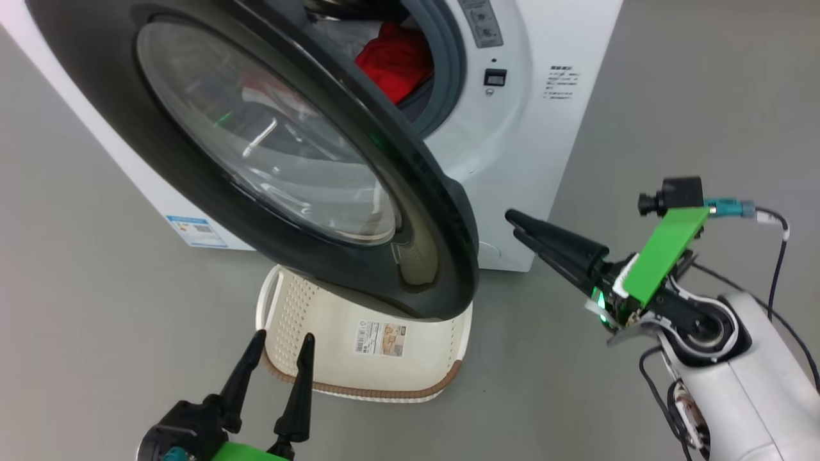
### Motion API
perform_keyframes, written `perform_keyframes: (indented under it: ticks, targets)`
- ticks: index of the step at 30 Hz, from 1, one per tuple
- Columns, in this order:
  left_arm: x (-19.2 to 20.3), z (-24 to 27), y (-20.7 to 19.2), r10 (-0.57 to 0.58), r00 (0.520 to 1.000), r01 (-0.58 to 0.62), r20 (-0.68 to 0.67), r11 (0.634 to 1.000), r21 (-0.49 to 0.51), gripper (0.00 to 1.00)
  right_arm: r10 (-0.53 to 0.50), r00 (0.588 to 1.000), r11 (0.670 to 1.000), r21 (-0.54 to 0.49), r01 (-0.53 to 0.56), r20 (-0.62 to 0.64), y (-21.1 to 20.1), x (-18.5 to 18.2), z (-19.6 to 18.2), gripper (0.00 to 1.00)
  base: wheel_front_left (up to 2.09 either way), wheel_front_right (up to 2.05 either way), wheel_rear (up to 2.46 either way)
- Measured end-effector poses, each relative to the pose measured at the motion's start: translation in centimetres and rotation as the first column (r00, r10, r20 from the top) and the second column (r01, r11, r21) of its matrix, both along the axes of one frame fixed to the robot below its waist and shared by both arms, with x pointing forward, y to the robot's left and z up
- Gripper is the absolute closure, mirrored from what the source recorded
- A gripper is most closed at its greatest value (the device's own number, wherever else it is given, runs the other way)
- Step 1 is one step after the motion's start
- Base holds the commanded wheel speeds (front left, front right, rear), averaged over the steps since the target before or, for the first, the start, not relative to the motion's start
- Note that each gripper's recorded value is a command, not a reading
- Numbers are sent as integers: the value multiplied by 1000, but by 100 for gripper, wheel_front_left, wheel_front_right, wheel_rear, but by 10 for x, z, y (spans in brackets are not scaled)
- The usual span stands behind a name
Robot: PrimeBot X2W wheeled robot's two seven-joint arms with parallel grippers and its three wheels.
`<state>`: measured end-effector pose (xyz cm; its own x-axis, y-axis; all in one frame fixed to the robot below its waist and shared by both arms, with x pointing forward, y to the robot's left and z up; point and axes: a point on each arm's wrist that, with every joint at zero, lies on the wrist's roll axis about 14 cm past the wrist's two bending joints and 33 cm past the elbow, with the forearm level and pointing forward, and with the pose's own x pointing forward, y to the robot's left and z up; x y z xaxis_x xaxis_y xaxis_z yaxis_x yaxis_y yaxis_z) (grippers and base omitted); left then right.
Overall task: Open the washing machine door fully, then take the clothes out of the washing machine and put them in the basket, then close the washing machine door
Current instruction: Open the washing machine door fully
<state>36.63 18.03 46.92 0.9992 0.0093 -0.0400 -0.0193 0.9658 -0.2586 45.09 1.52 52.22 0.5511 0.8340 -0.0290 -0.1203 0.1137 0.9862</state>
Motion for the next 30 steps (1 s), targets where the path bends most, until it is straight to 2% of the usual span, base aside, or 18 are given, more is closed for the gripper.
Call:
perform_keyframes:
  ticks: [7,17,27,30]
  targets:
    - [-2,-1,-4,-23,1000,23,0,1000,12,0,-110,991,994,-20,109,-82,-32,-17,-29,0,0,0,0]
    - [0,-1,-7,-41,999,40,2,999,11,0,-239,954,971,-60,232,-183,-70,-48,-66,0,0,0,0]
    - [1,-8,-11,-57,998,57,-14,998,7,0,-395,894,918,-140,372,-213,-108,-65,-93,0,0,0,0]
    - [2,-9,-13,-61,998,61,-17,998,6,0,-444,876,890,-211,405,-189,-121,-71,-104,0,0,0,0]
